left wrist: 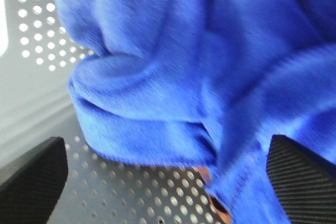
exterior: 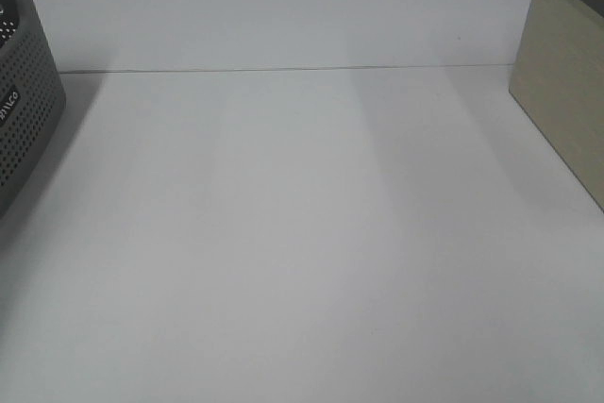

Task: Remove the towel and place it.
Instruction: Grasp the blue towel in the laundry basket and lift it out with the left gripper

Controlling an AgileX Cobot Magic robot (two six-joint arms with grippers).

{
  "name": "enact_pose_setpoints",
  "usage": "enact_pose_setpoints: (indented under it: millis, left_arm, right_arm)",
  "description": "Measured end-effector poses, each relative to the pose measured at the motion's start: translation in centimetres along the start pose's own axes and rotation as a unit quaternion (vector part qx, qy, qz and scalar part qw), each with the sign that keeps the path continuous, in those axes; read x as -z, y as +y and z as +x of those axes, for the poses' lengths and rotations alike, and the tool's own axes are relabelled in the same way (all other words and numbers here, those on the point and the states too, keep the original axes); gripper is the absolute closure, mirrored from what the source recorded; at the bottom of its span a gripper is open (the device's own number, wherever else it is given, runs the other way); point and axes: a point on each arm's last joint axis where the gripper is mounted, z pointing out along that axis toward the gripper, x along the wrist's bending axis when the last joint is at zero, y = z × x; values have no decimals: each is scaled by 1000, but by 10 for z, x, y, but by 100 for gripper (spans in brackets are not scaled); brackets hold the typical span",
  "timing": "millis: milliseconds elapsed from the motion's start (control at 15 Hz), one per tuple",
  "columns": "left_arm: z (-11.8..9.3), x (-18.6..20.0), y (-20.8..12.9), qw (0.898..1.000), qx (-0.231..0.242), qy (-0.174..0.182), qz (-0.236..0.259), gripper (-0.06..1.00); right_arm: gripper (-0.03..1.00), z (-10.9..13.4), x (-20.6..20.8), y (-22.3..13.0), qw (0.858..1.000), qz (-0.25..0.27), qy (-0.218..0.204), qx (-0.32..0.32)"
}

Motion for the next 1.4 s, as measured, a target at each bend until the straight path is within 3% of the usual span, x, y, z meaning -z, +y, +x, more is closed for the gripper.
enact_pose_setpoints:
  millis: [533,867,1000,1200,1400]
  left_arm:
    - [-12,-23,9,999,-8,-34,7,24]
    - [-26,-24,9,995,0,-96,33,60]
    - [-26,-23,13,995,3,-97,32,63]
    - [-27,-19,25,996,-8,-91,24,92]
    - [-18,-2,24,996,-4,-80,25,94]
  right_arm:
    - [26,0,0,0,1000,0,0,0]
    - [26,0,0,0,1000,0,0,0]
    - [26,0,0,0,1000,0,0,0]
    - [26,0,0,0,1000,0,0,0]
    - [26,0,0,0,1000,0,0,0]
